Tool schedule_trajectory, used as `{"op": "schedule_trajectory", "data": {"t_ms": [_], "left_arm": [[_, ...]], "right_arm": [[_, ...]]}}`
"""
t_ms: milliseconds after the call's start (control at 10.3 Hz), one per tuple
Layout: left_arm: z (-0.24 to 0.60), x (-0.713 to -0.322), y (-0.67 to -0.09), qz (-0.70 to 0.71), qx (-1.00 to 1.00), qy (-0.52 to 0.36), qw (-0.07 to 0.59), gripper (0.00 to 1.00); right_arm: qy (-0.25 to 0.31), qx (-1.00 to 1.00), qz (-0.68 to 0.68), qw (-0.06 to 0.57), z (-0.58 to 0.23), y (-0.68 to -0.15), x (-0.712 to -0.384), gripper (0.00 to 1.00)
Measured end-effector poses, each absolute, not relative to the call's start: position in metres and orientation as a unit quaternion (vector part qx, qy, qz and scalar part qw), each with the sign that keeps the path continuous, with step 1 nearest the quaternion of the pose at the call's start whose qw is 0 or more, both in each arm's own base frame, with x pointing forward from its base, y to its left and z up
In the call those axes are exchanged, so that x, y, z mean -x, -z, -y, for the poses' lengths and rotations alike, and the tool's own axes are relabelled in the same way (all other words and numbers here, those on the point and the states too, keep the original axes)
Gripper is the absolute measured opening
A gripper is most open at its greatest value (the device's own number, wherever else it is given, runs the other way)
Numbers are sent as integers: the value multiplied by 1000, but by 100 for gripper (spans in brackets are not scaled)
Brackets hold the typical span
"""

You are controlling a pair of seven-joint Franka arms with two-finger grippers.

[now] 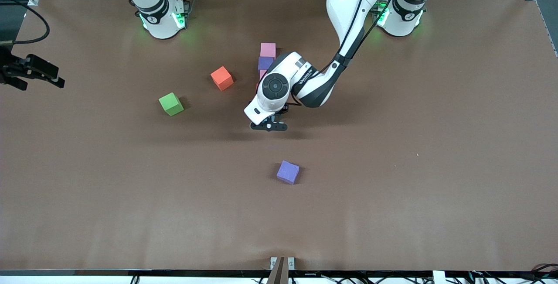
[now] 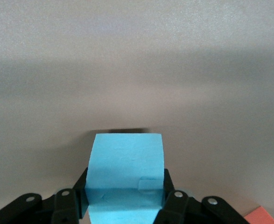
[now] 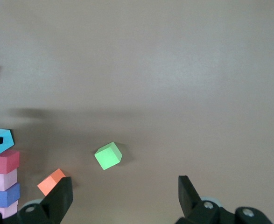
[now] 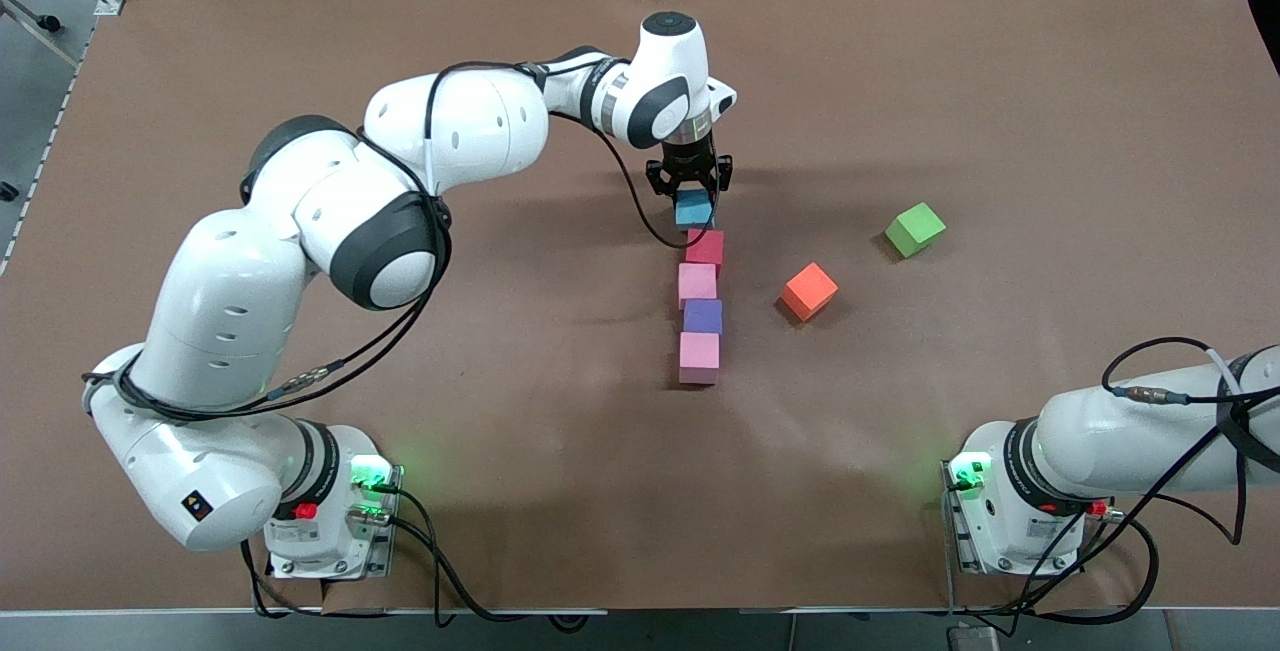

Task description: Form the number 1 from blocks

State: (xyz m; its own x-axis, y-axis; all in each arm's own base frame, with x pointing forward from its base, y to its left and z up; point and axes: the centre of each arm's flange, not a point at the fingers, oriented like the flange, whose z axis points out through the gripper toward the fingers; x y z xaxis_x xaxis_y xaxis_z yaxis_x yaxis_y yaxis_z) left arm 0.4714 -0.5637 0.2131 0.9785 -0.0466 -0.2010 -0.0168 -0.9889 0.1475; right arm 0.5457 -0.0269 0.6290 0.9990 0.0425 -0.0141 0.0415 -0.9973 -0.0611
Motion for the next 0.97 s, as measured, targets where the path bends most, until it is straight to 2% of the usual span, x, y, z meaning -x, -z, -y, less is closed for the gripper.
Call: {"op": "schedule_trajectory", "data": {"t_ms": [388, 969], "left_arm": [[564, -470, -209, 16, -992, 104, 71, 60], [574, -458, -209, 14, -992, 107, 70, 60]], "right_arm": [[-15, 999, 45, -7, 8, -624, -545, 100], [-22, 999, 25, -3, 32, -625, -541, 100]]}}
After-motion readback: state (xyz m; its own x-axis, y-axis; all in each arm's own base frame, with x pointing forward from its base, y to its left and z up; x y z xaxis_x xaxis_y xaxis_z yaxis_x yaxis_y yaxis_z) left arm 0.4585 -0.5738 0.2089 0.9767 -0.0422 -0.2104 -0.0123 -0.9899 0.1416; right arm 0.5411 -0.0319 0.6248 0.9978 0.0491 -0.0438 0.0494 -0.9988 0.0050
